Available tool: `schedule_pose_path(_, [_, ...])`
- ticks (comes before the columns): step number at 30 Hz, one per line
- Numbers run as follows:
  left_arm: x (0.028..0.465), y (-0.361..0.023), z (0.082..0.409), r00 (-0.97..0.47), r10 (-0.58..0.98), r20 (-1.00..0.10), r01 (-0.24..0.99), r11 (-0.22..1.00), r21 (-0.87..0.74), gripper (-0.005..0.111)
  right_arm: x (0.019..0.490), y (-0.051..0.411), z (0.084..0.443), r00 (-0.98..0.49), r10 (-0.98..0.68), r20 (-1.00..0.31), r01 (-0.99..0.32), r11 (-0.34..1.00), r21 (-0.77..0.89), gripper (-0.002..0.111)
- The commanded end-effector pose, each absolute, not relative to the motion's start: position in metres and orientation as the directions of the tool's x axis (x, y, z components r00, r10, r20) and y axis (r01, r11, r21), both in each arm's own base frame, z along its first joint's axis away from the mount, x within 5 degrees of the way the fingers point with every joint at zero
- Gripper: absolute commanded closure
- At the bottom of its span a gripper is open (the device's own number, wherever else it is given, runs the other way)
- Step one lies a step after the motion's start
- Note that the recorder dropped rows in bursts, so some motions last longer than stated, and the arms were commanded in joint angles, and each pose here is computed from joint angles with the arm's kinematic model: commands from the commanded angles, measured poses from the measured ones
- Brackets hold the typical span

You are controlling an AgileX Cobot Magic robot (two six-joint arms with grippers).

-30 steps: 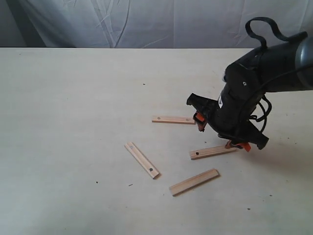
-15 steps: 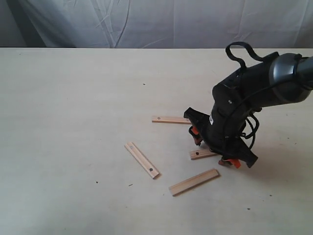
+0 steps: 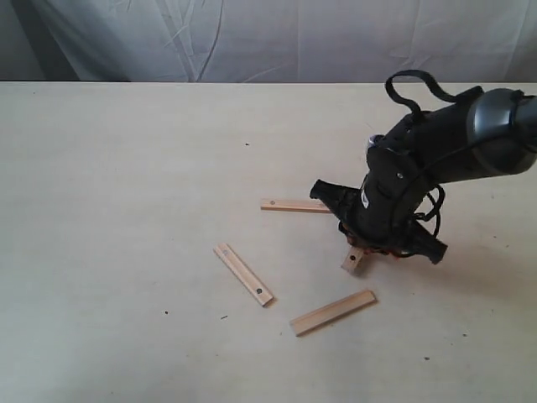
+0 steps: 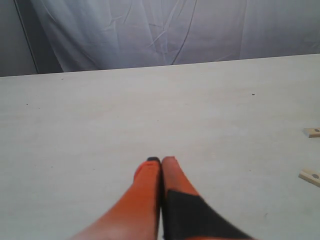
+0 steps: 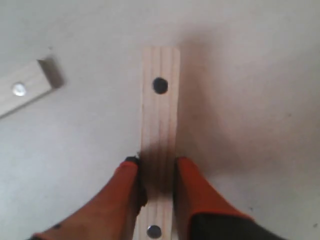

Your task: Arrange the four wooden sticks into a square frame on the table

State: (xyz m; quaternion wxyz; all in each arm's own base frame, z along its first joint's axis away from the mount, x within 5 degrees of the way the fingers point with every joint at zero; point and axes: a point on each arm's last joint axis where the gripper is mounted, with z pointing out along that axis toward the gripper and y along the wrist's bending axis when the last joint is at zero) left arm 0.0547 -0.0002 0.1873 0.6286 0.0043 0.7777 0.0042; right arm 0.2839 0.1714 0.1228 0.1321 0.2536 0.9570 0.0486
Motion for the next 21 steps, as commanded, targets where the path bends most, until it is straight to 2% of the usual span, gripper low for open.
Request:
schedule_pose_path(1, [0.055,0.0,0.187,-0.196,0.013,-0.981,0.001,1.0,0.013,0.107,0.284,0.167,0.158,-0.872,0.334,-0.358,0.293,0.942,0.165,0.108])
schedule_pose_path(5, [0.055,0.0,0.187,-0.196,0.013,-0.981,0.001,1.0,0.013,0.107,0.284,0.163,0.182,-0.87,0.199,-0.45,0.15,0.978,0.144,0.108])
schedule_pose_path(10, [0.055,0.0,0.187,-0.196,0.013,-0.981,0.001,1.0,0.013,0.107,0.284,0.164,0.181,-0.883,0.087,-0.462,0.046,0.994,0.099,0.108])
schedule_pose_path(19, [0.055,0.0,0.187,-0.196,0.013,-0.981,0.001,1.0,0.013,0.107,0.281,0.166,0.18,-0.901,0.053,-0.43,0.011,0.995,0.099,0.108])
schedule_pose_path(21, [0.055,0.002,0.189,-0.186,0.113,-0.976,-0.005,0.993,0.116,0.107,0.281,0.166,0.18,-0.901,0.053,-0.43,0.011,0.995,0.099,0.108])
